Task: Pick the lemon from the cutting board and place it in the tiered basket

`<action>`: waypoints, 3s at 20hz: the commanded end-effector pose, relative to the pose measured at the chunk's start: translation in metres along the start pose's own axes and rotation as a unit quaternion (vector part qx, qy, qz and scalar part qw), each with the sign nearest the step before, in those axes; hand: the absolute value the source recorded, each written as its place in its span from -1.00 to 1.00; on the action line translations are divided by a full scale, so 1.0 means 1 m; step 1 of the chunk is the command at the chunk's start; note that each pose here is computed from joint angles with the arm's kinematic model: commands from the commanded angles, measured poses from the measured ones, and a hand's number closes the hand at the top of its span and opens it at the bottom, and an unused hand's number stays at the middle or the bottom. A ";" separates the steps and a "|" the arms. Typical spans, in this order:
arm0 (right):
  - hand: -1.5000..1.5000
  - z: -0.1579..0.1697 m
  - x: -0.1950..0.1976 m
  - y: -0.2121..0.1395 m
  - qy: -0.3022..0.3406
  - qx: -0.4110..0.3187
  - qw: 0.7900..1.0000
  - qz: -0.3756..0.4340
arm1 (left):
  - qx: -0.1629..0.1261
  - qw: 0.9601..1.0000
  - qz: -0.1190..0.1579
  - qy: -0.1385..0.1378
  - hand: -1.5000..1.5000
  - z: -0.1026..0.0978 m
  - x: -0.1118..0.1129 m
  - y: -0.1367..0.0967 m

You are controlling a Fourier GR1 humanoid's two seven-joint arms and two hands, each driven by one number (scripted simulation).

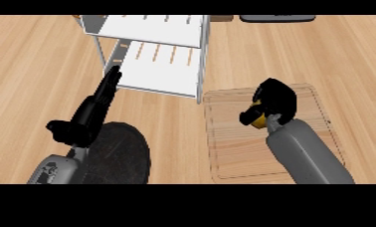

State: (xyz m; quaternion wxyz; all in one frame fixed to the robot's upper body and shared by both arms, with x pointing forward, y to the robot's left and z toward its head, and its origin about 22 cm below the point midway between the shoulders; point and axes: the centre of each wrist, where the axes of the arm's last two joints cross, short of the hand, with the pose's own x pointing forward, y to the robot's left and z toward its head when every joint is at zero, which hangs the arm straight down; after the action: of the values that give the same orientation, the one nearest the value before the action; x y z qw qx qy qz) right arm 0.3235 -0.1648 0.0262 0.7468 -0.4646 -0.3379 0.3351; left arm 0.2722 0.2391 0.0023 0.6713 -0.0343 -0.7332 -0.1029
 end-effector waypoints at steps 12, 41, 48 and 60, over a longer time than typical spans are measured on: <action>1.00 0.017 -0.060 -0.104 -0.219 -0.070 0.968 -0.100 | 0.014 0.998 0.004 0.065 0.00 0.020 -0.024 0.001; 1.00 0.106 0.190 -0.237 -0.300 -0.061 0.927 -0.216 | -0.024 0.998 0.008 0.053 0.00 -0.002 -0.016 -0.016; 1.00 0.092 0.230 -0.206 -0.302 -0.040 0.929 -0.210 | -0.029 0.998 0.005 0.046 0.00 -0.005 -0.015 -0.012; 1.00 0.071 0.244 -0.185 -0.305 0.018 0.915 -0.263 | -0.042 0.998 -0.003 0.044 0.00 -0.015 -0.007 -0.037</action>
State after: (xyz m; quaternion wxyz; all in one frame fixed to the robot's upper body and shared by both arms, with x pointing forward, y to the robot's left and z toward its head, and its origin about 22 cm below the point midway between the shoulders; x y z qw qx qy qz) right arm 0.4294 0.0014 0.2720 0.6629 -0.2475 -0.6523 0.2717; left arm 0.2860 0.2119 0.0130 0.6593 -0.0545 -0.7391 -0.1268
